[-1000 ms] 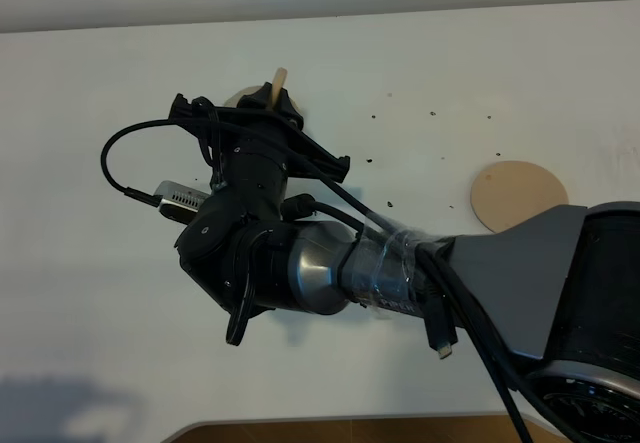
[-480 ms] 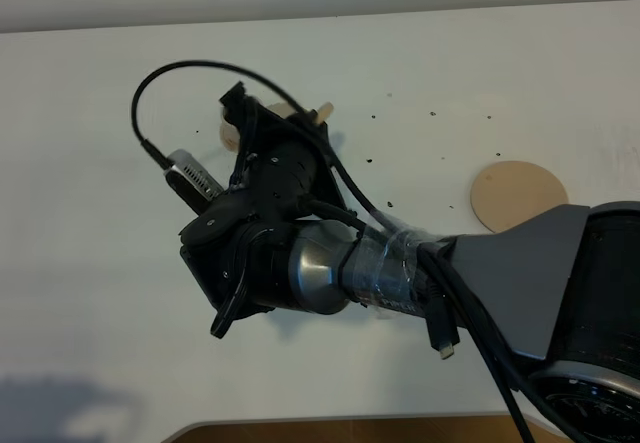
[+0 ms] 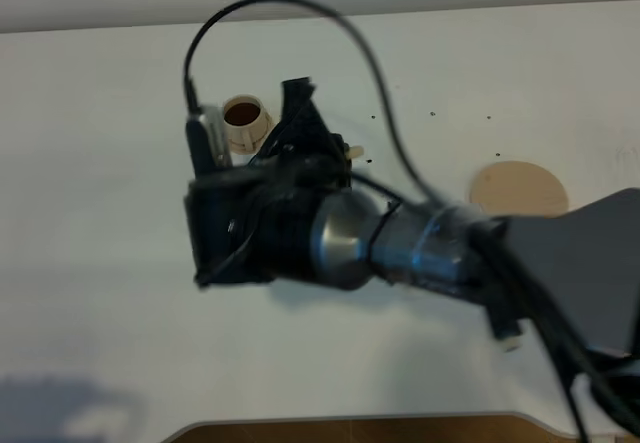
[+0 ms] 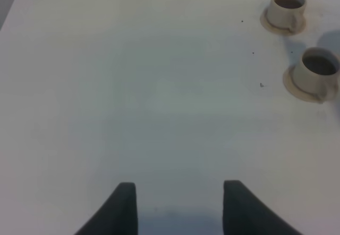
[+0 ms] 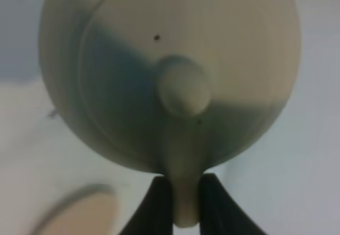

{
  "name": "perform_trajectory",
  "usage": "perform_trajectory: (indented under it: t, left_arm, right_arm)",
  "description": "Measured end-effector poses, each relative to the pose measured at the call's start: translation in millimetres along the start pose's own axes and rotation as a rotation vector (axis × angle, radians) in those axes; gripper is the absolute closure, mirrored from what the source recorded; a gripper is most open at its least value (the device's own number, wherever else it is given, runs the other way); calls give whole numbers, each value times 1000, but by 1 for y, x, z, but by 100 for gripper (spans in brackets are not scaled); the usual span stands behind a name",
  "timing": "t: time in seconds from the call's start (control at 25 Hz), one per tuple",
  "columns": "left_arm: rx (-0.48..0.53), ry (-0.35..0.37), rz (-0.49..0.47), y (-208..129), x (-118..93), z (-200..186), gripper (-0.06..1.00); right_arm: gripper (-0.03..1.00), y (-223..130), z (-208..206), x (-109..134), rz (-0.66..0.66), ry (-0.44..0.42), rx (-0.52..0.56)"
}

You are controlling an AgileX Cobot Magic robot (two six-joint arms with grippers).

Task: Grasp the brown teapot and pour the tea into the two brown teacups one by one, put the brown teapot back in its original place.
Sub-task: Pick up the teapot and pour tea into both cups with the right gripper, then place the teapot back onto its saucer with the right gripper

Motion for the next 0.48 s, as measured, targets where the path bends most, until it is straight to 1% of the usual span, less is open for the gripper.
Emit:
perform_trajectory:
  t: [0.08,0.16,0.24,0.32,0.4,0.48]
  left_arm:
    - [0,0,0,0,0,0,56]
    - [0,0,0,0,0,0,56]
    - [0,0,0,0,0,0,56]
    - [0,0,0,0,0,0,56]
    - [0,0,0,0,0,0,56]
    - [0,0,0,0,0,0,56]
  right_arm:
    - [84,-9,0,1,92,104,-10]
    - [84,-17,3,5,189,241,-10]
    - [84,-22,9,9,253,342,-6]
    - [84,-19,12,15,313,442,-41]
    - [84,-12,13,14,354,480,-103]
    - [84,-6,15,15,367,488,-140]
Point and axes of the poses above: a point on each arm's last joint axis where the gripper is mounted, z pointing out along that axis toward the gripper, x along the wrist's bending axis when the last joint is at zero, y = z × x, the point moved 4 cm from there along z, pointing out along that axis toward the gripper, and after that the axes turned 4 degrees about -z, right-handed, at the moved point
